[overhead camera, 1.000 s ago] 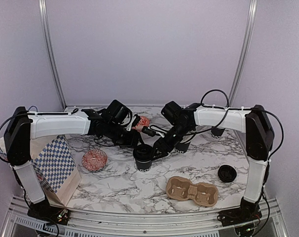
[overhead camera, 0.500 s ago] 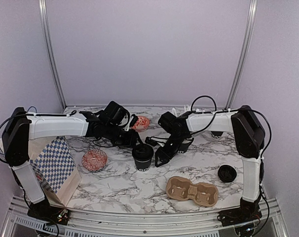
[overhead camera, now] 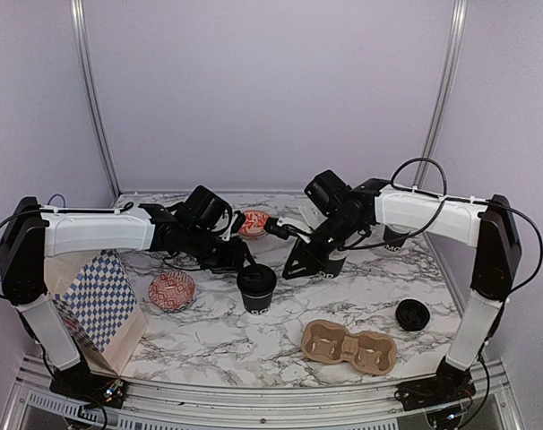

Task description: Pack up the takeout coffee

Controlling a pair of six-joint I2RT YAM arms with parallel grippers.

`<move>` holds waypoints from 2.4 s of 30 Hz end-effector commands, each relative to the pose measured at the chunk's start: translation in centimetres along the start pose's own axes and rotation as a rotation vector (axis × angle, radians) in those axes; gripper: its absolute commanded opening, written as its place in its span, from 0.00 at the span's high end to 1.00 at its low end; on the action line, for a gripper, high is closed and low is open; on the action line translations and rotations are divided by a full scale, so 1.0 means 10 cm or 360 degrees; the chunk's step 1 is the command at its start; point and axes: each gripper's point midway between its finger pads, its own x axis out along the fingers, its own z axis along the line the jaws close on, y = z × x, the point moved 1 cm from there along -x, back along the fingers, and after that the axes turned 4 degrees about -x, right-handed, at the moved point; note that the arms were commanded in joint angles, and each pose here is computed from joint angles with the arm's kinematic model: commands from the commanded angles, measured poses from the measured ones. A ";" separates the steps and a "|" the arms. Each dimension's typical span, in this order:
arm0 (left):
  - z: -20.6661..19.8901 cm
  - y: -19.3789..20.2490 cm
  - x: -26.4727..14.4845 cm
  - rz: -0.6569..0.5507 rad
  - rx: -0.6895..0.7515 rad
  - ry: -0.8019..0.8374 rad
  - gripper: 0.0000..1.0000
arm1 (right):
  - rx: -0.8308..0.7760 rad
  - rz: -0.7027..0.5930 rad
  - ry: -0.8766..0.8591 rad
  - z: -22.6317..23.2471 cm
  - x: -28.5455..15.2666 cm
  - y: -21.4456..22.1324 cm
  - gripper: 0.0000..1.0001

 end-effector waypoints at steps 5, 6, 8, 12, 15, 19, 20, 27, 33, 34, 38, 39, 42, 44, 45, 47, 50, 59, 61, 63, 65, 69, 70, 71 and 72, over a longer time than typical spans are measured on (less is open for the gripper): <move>0.38 0.41 0.12 0.0228 -0.0058 -0.0228 0.59 | -0.0824 -0.0063 0.0181 0.43 -0.03 -0.15 0.87; 0.38 0.41 0.13 0.0231 -0.0056 -0.0229 0.59 | -0.0862 -0.0041 0.0187 0.45 0.01 -0.15 0.89; 0.39 0.42 0.13 0.0238 -0.0057 -0.0229 0.59 | -0.0934 -0.0021 0.0216 0.48 0.08 -0.17 0.90; 0.40 0.44 0.14 0.0249 -0.0057 -0.0228 0.59 | -0.1031 0.0054 0.0306 0.50 0.24 -0.17 0.83; 0.41 0.45 0.14 0.0255 -0.0056 -0.0232 0.59 | -0.1059 0.0107 0.0330 0.52 0.33 -0.13 0.81; 0.42 0.47 0.16 0.0263 -0.0046 -0.0232 0.59 | -0.1080 0.0158 0.0382 0.48 0.39 -0.09 0.79; 0.42 0.47 0.16 0.0266 -0.0045 -0.0230 0.59 | -0.1079 0.0164 0.0392 0.47 0.39 -0.08 0.79; 0.41 0.48 0.17 0.0275 -0.0036 -0.0221 0.59 | -0.1072 0.0176 0.0440 0.41 0.42 -0.09 0.79; 0.42 0.48 0.19 0.0280 -0.0031 -0.0220 0.59 | -0.1077 0.0198 0.0437 0.39 0.47 -0.06 0.77; 0.42 0.49 0.19 0.0284 -0.0031 -0.0220 0.59 | -0.1081 0.0208 0.0431 0.39 0.50 -0.04 0.77; 0.43 0.51 0.20 0.0294 -0.0034 -0.0221 0.59 | -0.1127 0.0275 0.0437 0.36 0.60 0.10 0.78; 0.45 0.51 0.20 0.0296 -0.0036 -0.0226 0.59 | -0.1140 0.0301 0.0444 0.34 0.63 0.15 0.80; 0.47 0.54 0.22 0.0309 -0.0034 -0.0234 0.59 | -0.1168 0.0387 0.0447 0.31 0.73 0.34 0.88; 0.49 0.57 0.23 0.0320 -0.0037 -0.0240 0.59 | -0.1181 0.0447 0.0461 0.28 0.80 0.50 0.91; 0.51 0.58 0.24 0.0329 -0.0041 -0.0243 0.59 | -0.1188 0.0481 0.0476 0.25 0.83 0.57 0.92; 0.53 0.62 0.25 0.0342 -0.0046 -0.0253 0.59 | -0.1189 0.0563 0.0508 0.18 0.90 0.75 0.94; 0.57 0.66 0.26 0.0360 -0.0051 -0.0262 0.59 | -0.1157 0.0665 0.0473 0.15 1.00 1.01 0.98; 0.52 0.63 0.20 0.0337 -0.0029 -0.0238 0.59 | -0.1061 0.0570 0.0297 0.38 0.96 0.92 0.95; 0.48 0.58 0.17 0.0312 -0.0012 -0.0223 0.59 | -0.1047 0.0451 0.0267 0.49 0.82 0.64 0.90; 0.41 0.51 0.13 0.0284 0.0012 -0.0196 0.59 | -0.1030 0.0332 0.0231 0.61 0.68 0.37 0.83; 0.34 0.43 0.10 0.0248 0.0035 -0.0174 0.59 | -0.1009 0.0219 0.0209 0.71 0.55 0.13 0.78; 0.20 0.25 0.02 0.0170 0.0062 -0.0138 0.54 | -0.0943 0.0113 0.0193 0.79 0.41 -0.14 0.74; 0.16 0.20 -0.01 0.0145 0.0070 -0.0128 0.52 | -0.0936 0.0103 0.0189 0.79 0.40 -0.17 0.74; 0.12 0.15 -0.04 0.0122 0.0078 -0.0115 0.50 | -0.0930 0.0096 0.0187 0.80 0.39 -0.18 0.74; 0.07 0.11 -0.07 0.0098 0.0085 -0.0100 0.49 | -0.0927 0.0091 0.0185 0.80 0.39 -0.19 0.74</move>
